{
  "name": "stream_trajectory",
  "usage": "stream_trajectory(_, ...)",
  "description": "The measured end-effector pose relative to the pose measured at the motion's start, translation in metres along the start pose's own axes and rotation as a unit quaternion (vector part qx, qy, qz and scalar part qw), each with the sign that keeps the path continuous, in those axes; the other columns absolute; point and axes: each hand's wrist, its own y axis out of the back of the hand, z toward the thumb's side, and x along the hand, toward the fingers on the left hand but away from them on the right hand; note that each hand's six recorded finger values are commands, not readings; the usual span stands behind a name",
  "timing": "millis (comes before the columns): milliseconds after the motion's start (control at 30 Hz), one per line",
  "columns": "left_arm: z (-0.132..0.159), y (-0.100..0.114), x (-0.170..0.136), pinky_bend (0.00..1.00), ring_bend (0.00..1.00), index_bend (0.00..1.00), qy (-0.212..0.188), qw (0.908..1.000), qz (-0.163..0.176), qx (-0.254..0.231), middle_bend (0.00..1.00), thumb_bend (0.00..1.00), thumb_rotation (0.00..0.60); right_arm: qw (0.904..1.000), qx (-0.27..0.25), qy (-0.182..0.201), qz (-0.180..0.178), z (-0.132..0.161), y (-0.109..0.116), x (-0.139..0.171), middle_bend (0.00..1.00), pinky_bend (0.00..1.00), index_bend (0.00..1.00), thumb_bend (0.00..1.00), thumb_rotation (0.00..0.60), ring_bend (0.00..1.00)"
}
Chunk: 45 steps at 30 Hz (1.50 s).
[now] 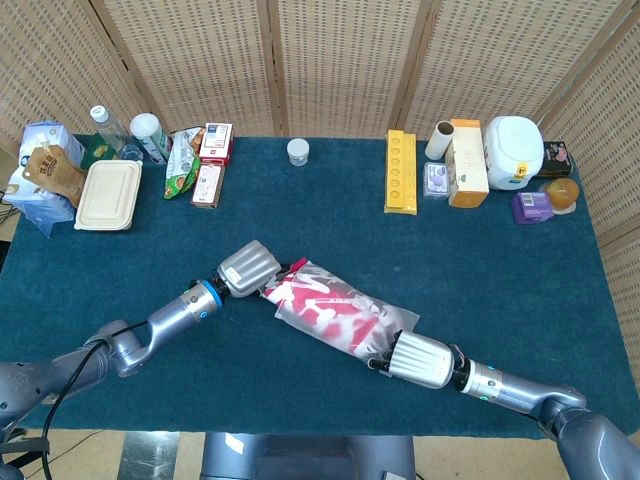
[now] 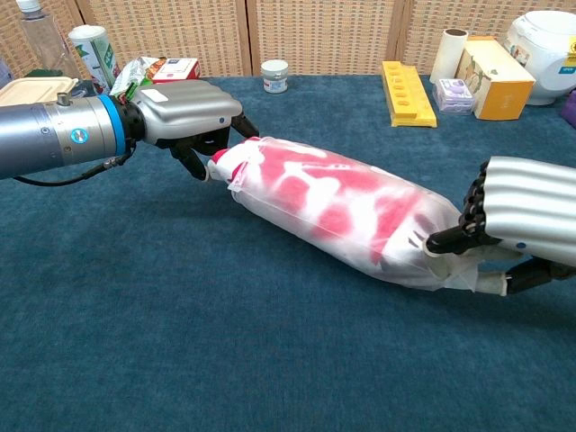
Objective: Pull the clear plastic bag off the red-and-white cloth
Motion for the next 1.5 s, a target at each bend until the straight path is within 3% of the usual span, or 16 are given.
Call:
stream_trajectory(800,-0.062,0.01,-0.039,0.99,1.0,0.7,0.067,0.9976,0.01,0.014,1.0,0.48,0.6,0.9971,0.03,-0.053,0.046,-0.028,0.004,0.031,0.94,1.0,0.8,0.63,0.6,1.0)
stream_trajectory(1500,-0.094,0.009,-0.056,0.99,1.0,0.71,0.113,0.9932,0.012,0.026,1.0,0.45,0.6,0.9893,0.063,-0.11,0.072,-0.054,0.017,0.073,0.94,1.0,0.8,0.63,0.6,1.0)
